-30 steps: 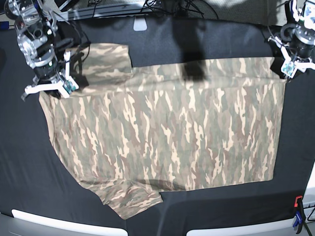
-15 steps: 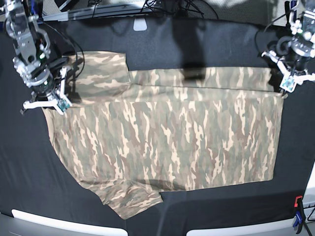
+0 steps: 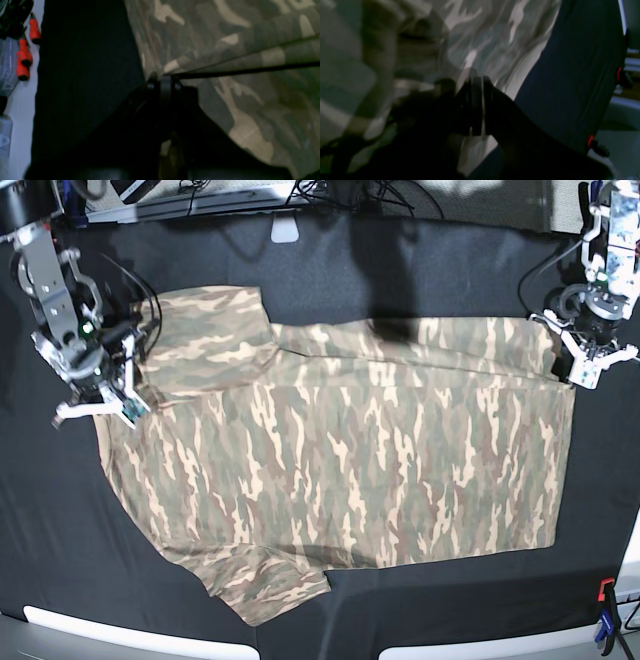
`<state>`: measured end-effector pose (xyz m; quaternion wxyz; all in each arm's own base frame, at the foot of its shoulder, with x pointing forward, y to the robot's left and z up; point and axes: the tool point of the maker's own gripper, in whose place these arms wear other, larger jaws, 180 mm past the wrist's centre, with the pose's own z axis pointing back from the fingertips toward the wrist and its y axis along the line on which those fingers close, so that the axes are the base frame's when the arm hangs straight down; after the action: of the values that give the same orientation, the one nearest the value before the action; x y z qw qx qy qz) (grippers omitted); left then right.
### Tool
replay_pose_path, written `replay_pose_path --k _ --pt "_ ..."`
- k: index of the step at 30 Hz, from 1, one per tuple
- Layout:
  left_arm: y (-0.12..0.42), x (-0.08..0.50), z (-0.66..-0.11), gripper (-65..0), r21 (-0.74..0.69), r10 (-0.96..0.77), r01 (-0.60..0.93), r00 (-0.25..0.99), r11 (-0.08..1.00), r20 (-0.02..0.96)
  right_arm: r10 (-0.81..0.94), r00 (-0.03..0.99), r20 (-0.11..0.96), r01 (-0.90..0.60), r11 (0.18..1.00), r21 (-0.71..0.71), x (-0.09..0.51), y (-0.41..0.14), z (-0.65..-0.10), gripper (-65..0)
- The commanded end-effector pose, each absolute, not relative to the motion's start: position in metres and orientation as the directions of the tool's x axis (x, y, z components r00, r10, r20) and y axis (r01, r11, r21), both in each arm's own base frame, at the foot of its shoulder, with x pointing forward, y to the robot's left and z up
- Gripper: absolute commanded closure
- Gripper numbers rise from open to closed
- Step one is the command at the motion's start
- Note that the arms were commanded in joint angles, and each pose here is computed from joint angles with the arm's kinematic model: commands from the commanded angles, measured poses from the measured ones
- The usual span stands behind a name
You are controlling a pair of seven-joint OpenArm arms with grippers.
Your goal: Layout the t-shirt on the table in an organized manner, then fold the t-shirt properly
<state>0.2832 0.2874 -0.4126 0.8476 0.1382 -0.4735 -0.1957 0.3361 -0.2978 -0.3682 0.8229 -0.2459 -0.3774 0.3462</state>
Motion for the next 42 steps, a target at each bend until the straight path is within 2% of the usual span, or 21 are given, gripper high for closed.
replay_pose_path --k 1,3,6,14,19,20,22,24,26,32,35,42 --pt "0.295 0.290 -0.400 0.0 0.447 -0.477 0.179 0.445 0.877 0.758 0.769 0.449 0.456 -0.355 0.622 -0.698 0.348 -0.303 -0.351 0.0" --pt "0.295 0.290 -0.400 0.0 0.446 -0.477 0.179 0.446 0.877 0.757 0.766 0.440 0.469 -0.343 0.626 -0.701 0.354 -0.301 -0.345 0.0" --pt "0.295 0.290 -0.400 0.0 0.446 -0.477 0.179 0.446 0.877 0.758 0.712 0.434 0.552 -0.267 0.686 -0.676 0.367 -0.300 -0.326 0.0" --pt "0.295 0.290 -0.400 0.0 0.446 -0.476 0.179 0.447 0.877 0.757 0.705 0.403 0.583 -0.215 0.692 -0.689 0.376 -0.298 -0.302 0.0" --pt "0.295 0.290 -0.400 0.0 0.446 -0.476 0.179 0.447 0.877 0.757 0.654 0.473 0.591 -0.219 0.736 -0.640 0.369 -0.299 -0.307 0.0" --pt "0.295 0.290 -0.400 0.0 0.446 -0.476 0.179 0.447 0.877 0.757 0.642 0.485 0.594 -0.222 0.747 -0.626 0.367 -0.297 -0.304 -5.7" --pt "0.295 0.290 -0.400 0.0 0.446 -0.476 0.179 0.447 0.877 0.757 0.624 0.488 0.610 -0.233 0.767 -0.598 0.365 -0.288 -0.292 -15.9" --pt "0.295 0.290 -0.400 0.0 0.446 -0.476 0.179 0.447 0.877 0.757 0.608 0.477 0.634 -0.261 0.787 -0.559 0.361 -0.274 -0.277 -20.2" --pt "0.295 0.290 -0.401 0.0 0.446 -0.476 0.179 0.449 0.877 0.756 0.610 0.475 0.635 -0.342 0.792 -0.505 0.353 -0.257 -0.276 -20.2" --pt "0.296 0.288 -0.403 0.0 0.445 -0.475 0.180 0.462 0.877 0.749 0.664 0.457 0.592 -0.549 0.734 -0.400 0.333 -0.227 -0.299 -20.2" --pt "0.296 0.287 -0.404 0.0 0.445 -0.475 0.181 0.464 0.877 0.748 0.665 0.468 0.582 -0.554 0.734 -0.394 0.332 -0.231 -0.304 -20.2" --pt "0.296 0.287 -0.403 0.0 0.445 -0.476 0.181 0.463 0.877 0.748 0.575 0.563 0.593 -0.520 0.805 -0.286 0.332 -0.249 -0.333 -20.1"
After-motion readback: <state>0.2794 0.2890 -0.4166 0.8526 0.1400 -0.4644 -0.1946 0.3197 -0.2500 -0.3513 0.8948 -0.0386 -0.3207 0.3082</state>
